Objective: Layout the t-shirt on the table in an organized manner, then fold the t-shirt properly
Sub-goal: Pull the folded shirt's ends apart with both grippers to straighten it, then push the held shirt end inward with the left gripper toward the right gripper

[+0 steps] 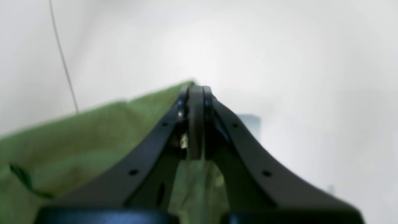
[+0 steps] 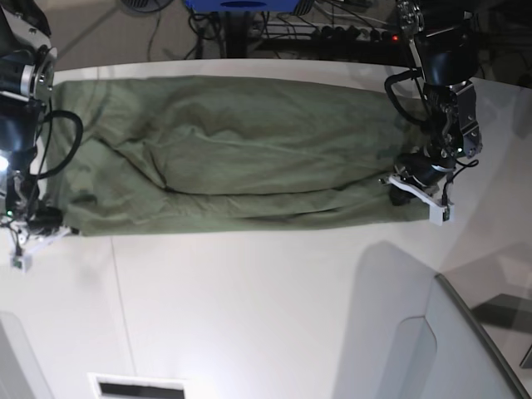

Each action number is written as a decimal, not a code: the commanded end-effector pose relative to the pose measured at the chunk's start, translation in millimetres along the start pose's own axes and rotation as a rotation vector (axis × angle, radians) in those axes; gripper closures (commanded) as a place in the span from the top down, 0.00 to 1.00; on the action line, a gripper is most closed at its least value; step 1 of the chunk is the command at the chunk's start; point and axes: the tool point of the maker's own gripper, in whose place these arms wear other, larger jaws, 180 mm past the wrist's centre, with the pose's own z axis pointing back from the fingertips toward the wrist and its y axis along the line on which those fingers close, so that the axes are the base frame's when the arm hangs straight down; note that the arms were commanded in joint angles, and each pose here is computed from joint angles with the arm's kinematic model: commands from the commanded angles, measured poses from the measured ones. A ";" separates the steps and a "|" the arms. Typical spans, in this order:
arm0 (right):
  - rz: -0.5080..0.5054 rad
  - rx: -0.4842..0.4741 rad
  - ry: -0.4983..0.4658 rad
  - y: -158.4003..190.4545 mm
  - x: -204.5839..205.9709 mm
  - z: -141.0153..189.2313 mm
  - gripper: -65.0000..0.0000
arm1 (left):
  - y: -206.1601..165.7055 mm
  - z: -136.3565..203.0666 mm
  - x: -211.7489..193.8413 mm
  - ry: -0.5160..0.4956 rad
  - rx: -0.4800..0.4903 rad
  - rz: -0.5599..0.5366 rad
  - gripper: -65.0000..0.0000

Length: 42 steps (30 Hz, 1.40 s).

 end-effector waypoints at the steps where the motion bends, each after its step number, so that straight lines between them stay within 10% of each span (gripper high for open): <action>1: 0.000 -0.016 -0.074 -8.3 29.3 5.5 0.00 | 1.2 2.2 25.6 -0.058 0.005 -0.019 0.00; 8: 0.077 -0.004 -0.228 6.6 55.0 37.8 0.00 | -7.1 34.7 79.0 -0.228 -0.009 -0.064 0.00; 16: 0.158 0.047 -0.324 37.6 28.2 88.0 0.00 | 82.9 96.5 58.0 -0.166 0.154 0.031 0.02; 20: 0.152 0.063 -0.276 44.3 -0.2 87.5 0.00 | 94.8 106.1 47.2 -0.140 0.178 0.019 0.57; 27: 0.143 0.069 -0.237 46.8 -20.6 85.7 0.00 | 74.4 80.4 13.4 -0.051 -0.014 0.021 0.92; 36: 0.145 0.069 -0.225 45.6 -27.0 86.0 0.00 | 59.6 50.8 -22.8 -0.030 -0.076 0.120 0.93; 42: 0.147 0.068 -0.226 45.6 -26.5 86.2 0.00 | 44.8 40.8 -52.0 0.017 -0.110 0.137 0.77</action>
